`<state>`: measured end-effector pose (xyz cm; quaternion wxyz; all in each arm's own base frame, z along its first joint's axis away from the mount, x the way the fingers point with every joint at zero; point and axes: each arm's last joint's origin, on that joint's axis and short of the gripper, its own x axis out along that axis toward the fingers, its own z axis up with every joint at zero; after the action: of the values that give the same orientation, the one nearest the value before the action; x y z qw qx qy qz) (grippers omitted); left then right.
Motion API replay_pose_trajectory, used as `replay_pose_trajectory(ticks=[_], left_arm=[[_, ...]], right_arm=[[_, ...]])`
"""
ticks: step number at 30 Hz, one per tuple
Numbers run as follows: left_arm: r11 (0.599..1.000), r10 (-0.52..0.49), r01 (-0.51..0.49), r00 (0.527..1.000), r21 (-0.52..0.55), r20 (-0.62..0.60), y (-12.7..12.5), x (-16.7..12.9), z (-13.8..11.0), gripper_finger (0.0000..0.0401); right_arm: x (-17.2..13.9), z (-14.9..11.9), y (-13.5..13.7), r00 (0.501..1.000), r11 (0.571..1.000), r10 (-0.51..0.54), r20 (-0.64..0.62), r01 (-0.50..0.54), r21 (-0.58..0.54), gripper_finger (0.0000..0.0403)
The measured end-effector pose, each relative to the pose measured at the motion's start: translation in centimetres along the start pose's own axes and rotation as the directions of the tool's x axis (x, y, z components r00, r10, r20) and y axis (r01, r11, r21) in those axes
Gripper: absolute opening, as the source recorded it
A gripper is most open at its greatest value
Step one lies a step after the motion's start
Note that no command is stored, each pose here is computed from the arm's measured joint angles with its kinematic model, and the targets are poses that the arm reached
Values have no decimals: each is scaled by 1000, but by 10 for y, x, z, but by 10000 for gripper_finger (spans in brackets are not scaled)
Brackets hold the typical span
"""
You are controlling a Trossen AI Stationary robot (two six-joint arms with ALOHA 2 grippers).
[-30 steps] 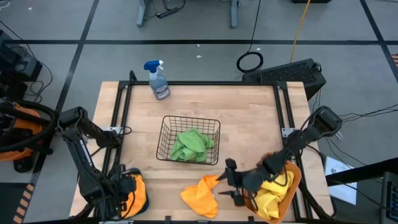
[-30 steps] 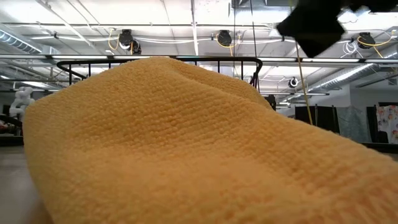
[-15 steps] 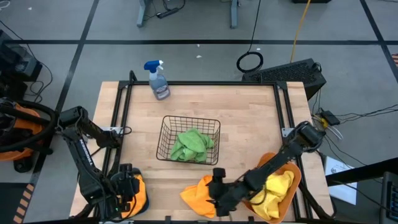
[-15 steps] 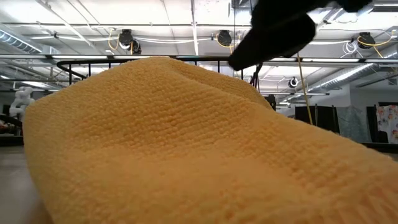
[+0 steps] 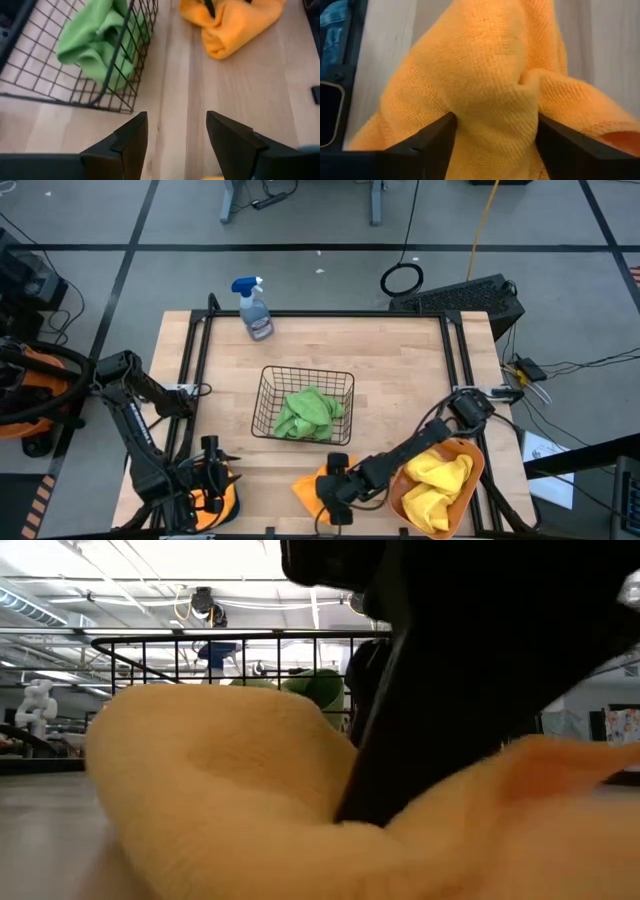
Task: Sort microfiber towel by color & place in baskets
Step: Put the orange microfiber cloth into the blue bin
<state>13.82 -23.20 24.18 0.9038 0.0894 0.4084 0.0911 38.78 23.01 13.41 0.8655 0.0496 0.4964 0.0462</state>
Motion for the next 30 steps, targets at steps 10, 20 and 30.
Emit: replay_pose_trajectory(ticks=[10, 20, 30], left_arm=[[996, -87, 83, 988, 36, 124, -12, 6, 19, 207], [973, -192, 150, 946, 174, 259, -32, 13, 41, 207], [978, -118, 58, 947, 203, 299, -32, 22, 45, 207]], right_arm=[[8, 0, -6, 1000, 1000, 2, -21, -2, -16, 72], [-4, 11, -2, 998, 997, 6, 58, -1, -82, 12], [-92, 38, 11, 938, 964, -121, 325, 189, -188, 3]])
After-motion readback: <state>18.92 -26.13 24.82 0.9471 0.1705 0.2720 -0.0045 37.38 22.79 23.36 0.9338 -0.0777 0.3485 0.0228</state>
